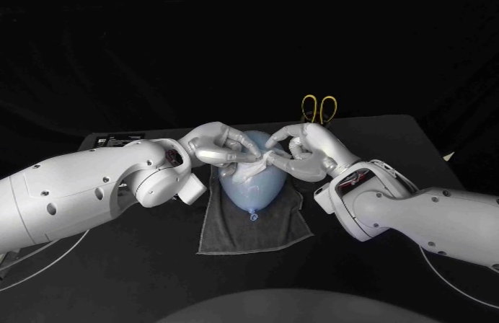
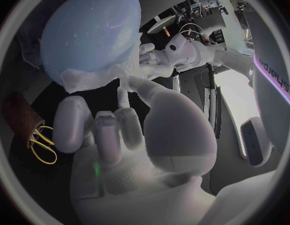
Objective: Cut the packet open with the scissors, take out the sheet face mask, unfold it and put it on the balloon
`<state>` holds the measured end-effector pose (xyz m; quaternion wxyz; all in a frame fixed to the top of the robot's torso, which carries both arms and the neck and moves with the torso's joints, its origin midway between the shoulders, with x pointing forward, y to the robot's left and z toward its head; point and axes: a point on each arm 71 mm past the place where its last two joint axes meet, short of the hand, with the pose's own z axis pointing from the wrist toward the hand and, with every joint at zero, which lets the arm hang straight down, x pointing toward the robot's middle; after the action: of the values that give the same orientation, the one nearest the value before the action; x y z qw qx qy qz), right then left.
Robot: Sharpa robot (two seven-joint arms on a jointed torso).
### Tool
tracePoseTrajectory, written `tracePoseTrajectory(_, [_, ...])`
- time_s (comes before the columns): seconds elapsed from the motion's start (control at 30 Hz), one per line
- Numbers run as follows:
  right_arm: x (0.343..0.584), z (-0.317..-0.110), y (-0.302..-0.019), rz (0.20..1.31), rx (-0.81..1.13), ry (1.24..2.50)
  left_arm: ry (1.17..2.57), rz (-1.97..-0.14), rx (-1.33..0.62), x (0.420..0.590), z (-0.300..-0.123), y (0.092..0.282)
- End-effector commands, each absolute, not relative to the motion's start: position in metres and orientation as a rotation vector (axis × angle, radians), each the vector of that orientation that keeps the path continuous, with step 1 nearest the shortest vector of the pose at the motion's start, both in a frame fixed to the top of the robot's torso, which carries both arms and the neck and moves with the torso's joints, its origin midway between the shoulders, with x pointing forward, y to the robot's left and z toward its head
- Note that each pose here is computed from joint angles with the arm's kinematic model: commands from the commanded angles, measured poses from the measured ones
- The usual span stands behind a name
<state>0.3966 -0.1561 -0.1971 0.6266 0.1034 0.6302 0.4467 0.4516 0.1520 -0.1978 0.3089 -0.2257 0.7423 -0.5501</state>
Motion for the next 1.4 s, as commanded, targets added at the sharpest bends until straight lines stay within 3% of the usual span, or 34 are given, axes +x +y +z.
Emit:
tracePoseTrajectory(0.03, [0.392, -0.197, -0.153, 1.086, 0.158, 1.484, 1.957, -1.479, -0.638, 0.452, -0.198, 0.153])
tracePoseTrajectory(0.87, [0.383, -0.196, -0.188, 1.052, 0.119, 1.526, 1.889, -1.415, -0.517, 0.455, -0.196, 0.164])
tracePoseTrajectory(1.1, [0.389, -0.195, -0.217, 1.014, 0.366, 1.449, 1.826, -1.459, -0.501, 0.453, -0.192, 0.176])
tracePoseTrajectory(1.4, [0.397, -0.208, -0.241, 0.913, 0.582, 1.499, 1.782, -1.523, -0.535, 0.448, -0.187, 0.195])
